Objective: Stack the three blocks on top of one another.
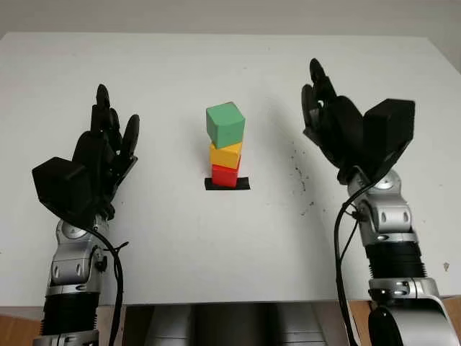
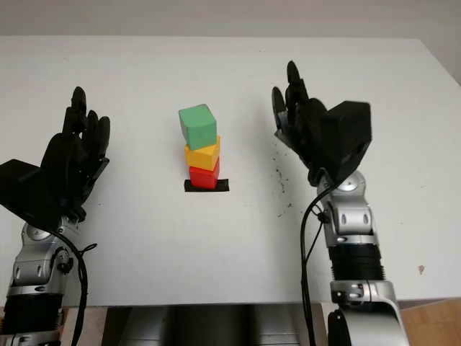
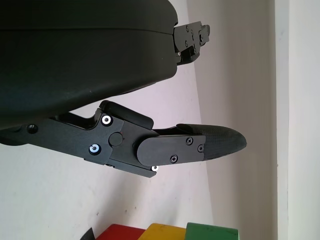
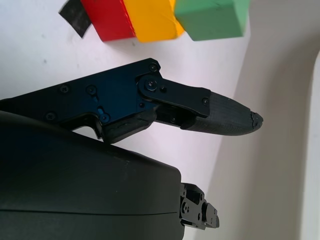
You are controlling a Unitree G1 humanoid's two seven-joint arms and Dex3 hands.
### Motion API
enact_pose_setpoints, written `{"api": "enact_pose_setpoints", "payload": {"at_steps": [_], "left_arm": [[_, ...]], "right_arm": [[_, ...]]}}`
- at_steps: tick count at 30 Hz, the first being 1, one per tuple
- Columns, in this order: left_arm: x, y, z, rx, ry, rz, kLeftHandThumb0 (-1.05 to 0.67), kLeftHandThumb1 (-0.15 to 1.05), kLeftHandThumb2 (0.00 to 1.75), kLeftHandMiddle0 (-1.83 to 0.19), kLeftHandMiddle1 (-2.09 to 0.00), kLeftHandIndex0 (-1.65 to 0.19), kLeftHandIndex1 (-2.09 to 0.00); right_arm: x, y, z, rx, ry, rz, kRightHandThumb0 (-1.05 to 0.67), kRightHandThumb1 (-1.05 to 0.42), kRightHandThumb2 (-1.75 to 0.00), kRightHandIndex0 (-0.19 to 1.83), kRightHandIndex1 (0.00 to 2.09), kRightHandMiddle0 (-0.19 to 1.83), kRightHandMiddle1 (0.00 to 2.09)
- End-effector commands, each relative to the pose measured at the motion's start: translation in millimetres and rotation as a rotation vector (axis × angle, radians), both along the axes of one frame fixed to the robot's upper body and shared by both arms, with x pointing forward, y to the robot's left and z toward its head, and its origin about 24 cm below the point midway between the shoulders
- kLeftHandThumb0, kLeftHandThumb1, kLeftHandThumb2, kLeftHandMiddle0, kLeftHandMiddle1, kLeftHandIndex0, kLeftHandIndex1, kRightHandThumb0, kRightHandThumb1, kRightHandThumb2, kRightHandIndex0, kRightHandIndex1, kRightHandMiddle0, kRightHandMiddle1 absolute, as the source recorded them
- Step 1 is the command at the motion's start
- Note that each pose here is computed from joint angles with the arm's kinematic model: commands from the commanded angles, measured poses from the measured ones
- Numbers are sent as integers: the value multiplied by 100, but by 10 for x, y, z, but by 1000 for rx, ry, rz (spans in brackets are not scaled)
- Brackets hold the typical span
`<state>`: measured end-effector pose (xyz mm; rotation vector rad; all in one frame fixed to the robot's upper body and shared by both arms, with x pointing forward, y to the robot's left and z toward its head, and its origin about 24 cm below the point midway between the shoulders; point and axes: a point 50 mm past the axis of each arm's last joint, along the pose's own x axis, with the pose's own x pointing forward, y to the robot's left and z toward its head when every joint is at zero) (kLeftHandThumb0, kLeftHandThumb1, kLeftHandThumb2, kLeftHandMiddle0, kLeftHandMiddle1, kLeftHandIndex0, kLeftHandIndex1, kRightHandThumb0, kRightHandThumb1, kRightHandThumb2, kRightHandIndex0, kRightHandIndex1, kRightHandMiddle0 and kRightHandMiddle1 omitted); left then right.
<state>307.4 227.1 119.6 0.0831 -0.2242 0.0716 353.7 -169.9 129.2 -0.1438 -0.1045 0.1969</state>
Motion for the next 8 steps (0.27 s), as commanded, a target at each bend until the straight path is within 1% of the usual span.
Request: {"api": "enact_pose_setpoints", "payload": {"at_steps": [1,4,8], "left_arm": [[-21,-9,-31,-2,0,-6,-73,105,46,19,-2,19,-3],[-28,-13,-39,1,-12,-17,-72,105,50,19,0,19,-1],[-56,-38,-57,-23,-16,-12,-67,105,58,19,-1,19,0]], "right_arm": [[-17,12,-63,30,3,-2,-81,-105,-73,-19,0,-19,0],[-23,28,-100,61,5,-12,-82,-105,-71,-19,0,-19,0],[-45,53,-136,73,-1,-15,-83,-105,-70,-19,0,-19,0]]}}
